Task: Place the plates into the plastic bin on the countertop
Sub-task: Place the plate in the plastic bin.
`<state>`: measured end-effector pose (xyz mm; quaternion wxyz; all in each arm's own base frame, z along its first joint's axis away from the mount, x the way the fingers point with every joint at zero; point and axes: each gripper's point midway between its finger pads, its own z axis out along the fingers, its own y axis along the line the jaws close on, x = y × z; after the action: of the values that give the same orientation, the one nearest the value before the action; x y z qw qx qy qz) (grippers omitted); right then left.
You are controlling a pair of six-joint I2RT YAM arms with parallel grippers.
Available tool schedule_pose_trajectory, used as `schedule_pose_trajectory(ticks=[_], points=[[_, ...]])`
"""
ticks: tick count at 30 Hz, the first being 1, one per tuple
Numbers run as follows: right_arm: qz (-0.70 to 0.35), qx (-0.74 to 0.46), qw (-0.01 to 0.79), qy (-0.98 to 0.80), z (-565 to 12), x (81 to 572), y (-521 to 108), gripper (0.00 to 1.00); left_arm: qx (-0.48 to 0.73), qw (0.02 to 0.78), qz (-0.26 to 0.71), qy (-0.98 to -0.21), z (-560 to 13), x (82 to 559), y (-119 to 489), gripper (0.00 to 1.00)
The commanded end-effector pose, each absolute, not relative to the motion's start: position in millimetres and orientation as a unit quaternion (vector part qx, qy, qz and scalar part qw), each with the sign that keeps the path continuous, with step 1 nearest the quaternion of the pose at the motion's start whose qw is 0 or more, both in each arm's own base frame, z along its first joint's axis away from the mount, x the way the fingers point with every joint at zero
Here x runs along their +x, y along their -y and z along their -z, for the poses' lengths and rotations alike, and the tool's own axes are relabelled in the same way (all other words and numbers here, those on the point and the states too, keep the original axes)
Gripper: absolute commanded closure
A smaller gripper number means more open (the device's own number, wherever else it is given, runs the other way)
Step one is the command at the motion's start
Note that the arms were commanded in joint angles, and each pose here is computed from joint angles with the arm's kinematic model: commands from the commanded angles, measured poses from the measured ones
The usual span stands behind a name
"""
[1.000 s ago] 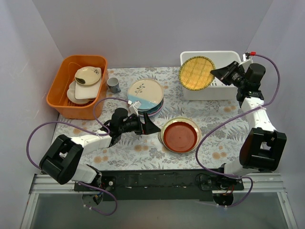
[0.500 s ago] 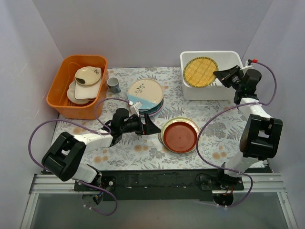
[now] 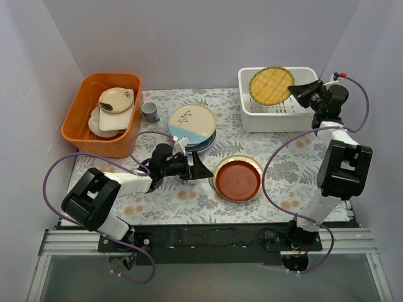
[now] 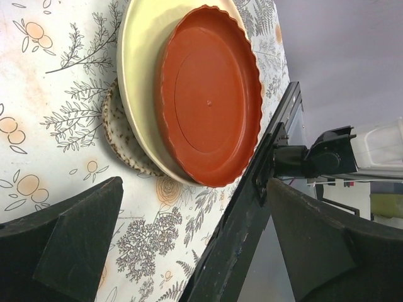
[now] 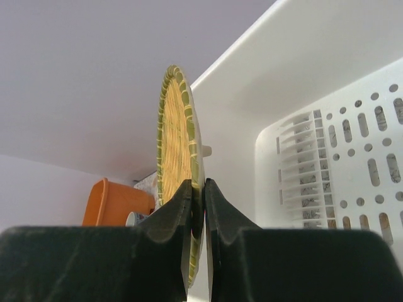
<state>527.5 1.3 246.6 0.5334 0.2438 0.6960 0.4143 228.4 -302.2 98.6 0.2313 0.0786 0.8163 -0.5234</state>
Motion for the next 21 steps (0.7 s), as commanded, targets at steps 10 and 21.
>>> schedule_pose_trajectory(ticks=[10, 21], points=[[-0.416, 0.210, 0.588, -0.662, -295.0, 563.1, 11.8, 0.99, 0.092, 0.239, 0.536, -0.804, -107.8, 229.6, 307.2, 0.02], [-0.406, 0.212, 0.580, -0.673, -272.9, 577.5, 15.4, 0.99, 0.091, 0.233, 0.537, -0.805, -105.5, 229.4, 308.7, 0.02]])
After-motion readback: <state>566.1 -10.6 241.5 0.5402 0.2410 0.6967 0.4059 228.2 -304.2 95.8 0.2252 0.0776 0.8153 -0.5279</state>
